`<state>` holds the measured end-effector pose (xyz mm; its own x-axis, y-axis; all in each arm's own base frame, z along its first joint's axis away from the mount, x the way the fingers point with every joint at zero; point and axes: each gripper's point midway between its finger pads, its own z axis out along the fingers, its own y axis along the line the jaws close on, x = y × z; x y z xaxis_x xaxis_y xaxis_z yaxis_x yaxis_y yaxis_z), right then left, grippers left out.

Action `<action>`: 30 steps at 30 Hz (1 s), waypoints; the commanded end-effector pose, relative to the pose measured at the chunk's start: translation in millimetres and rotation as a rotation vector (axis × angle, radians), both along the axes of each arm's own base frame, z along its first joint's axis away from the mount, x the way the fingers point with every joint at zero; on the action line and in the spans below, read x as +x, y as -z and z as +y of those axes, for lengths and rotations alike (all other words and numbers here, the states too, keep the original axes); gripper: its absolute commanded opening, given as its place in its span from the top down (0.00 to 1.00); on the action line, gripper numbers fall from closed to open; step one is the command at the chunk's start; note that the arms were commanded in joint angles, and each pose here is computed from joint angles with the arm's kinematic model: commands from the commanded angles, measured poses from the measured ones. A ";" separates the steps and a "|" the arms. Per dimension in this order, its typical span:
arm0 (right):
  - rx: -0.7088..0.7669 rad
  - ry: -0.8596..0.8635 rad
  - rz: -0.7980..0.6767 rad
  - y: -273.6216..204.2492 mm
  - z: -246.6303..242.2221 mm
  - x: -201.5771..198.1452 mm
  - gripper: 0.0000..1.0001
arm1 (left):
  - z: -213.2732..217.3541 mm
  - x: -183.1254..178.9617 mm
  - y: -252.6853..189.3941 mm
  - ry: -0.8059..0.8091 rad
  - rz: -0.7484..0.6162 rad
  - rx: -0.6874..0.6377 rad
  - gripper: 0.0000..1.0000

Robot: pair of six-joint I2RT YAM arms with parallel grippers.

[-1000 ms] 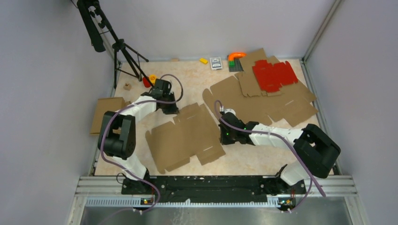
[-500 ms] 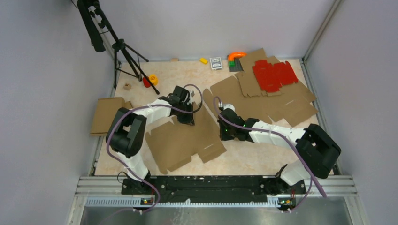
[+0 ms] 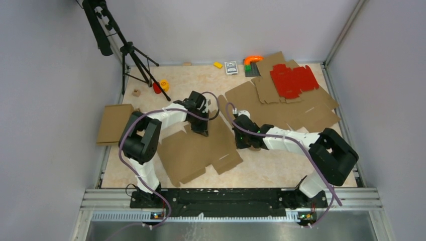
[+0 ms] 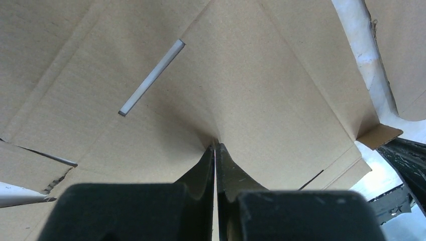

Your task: Fold the paper box

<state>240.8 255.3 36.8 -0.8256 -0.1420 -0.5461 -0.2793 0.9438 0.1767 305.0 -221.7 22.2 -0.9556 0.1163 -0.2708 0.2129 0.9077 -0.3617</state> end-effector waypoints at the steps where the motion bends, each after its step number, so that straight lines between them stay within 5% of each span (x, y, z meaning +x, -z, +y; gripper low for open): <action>1: 0.008 0.007 -0.066 -13.2 7.2 22.8 1.00 | -0.6 -1.7 6.3 0.036 0.011 0.026 0.99; 16: -0.041 -0.013 0.032 28.3 1.2 15.8 1.00 | -4.3 -0.4 5.5 0.050 0.009 0.006 1.00; 25: -0.077 -0.027 0.130 44.2 -24.2 -20.6 1.00 | -13.6 -2.5 -8.6 0.076 -0.029 -0.033 0.99; 30: -0.061 -0.038 0.180 56.2 -32.1 -44.6 1.00 | -16.4 3.0 -30.0 0.050 -0.097 -0.071 0.91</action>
